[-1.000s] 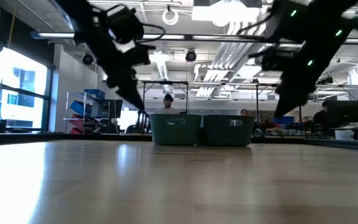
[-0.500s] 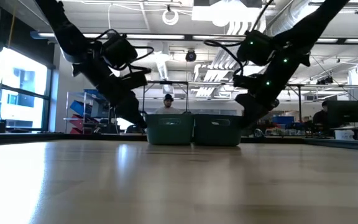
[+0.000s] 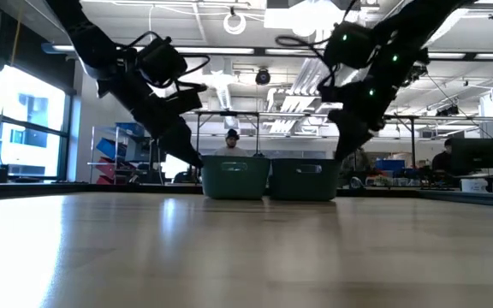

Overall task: Sort batteries
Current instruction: Adjust the bins, then return to Home Position

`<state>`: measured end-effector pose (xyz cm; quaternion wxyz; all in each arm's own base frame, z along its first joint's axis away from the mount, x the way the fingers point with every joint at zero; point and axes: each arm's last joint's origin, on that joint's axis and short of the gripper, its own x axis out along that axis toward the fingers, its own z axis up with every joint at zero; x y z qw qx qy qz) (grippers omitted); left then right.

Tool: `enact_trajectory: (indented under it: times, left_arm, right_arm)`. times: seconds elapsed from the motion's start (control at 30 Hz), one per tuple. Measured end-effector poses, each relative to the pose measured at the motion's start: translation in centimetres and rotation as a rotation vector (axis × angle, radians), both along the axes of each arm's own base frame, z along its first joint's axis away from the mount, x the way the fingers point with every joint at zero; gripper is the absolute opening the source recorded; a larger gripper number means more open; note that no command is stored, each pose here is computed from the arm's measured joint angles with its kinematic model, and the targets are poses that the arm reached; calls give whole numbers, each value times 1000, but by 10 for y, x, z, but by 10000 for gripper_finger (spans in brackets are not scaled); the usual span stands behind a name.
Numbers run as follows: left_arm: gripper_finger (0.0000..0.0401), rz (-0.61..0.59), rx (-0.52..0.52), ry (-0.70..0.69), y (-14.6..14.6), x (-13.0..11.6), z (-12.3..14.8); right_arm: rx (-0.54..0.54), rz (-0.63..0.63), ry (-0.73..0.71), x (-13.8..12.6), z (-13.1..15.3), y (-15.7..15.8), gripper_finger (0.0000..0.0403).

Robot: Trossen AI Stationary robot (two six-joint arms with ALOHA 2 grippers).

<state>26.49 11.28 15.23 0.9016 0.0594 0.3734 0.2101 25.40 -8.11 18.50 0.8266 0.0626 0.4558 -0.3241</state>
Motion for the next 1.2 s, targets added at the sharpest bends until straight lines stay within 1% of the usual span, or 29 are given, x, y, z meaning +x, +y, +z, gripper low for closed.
enact_trajectory:
  times: [0.1, 0.17, 0.3, 0.47, 0.57, 0.63, 0.7, 0.8, 0.97, 1.03, 1.07, 1.13, 1.2]
  left_arm:
    - [101, 11, -1, -23, -4, -2, 9]
    - [101, 16, -6, -50, -8, -5, 18]
    - [101, 16, 21, -143, -15, -15, 42]
    - [101, 58, 42, -269, -25, -43, 75]
    - [101, 81, 35, -318, -33, -66, 93]
    - [101, 93, 28, -370, -39, -82, 107]
    - [101, 101, 25, -432, -46, -99, 119]
    - [101, 103, 24, -494, -57, -122, 132]
    - [101, 135, -14, -572, -76, -159, 140]
    - [101, 144, -30, -607, -82, -173, 141]
    - [101, 150, -37, -631, -84, -179, 142]
    - [101, 161, -49, -674, -88, -190, 143]
    - [101, 154, -52, -711, -90, -196, 139]
  right_arm:
    - [-31, 22, -22, -5, 15, 11, 3]
    - [-79, 35, -55, -11, 23, 21, 3]
    - [-134, 81, -111, -35, 31, 45, 3]
    - [-105, 136, -257, -76, 33, 66, 3]
    - [-76, 190, -396, -100, 39, 73, 3]
    - [-45, 255, -503, -113, 40, 76, 2]
    - [-17, 327, -623, -123, 38, 78, 2]
    - [15, 421, -807, -133, 26, 80, 2]
    - [27, 495, -1007, -141, -3, 82, 2]
    - [33, 541, -1051, -143, -12, 83, 2]
    - [39, 572, -1049, -143, -15, 84, 2]
    - [50, 613, -1032, -144, -16, 85, 2]
    - [36, 652, -1049, -144, -14, 85, 2]
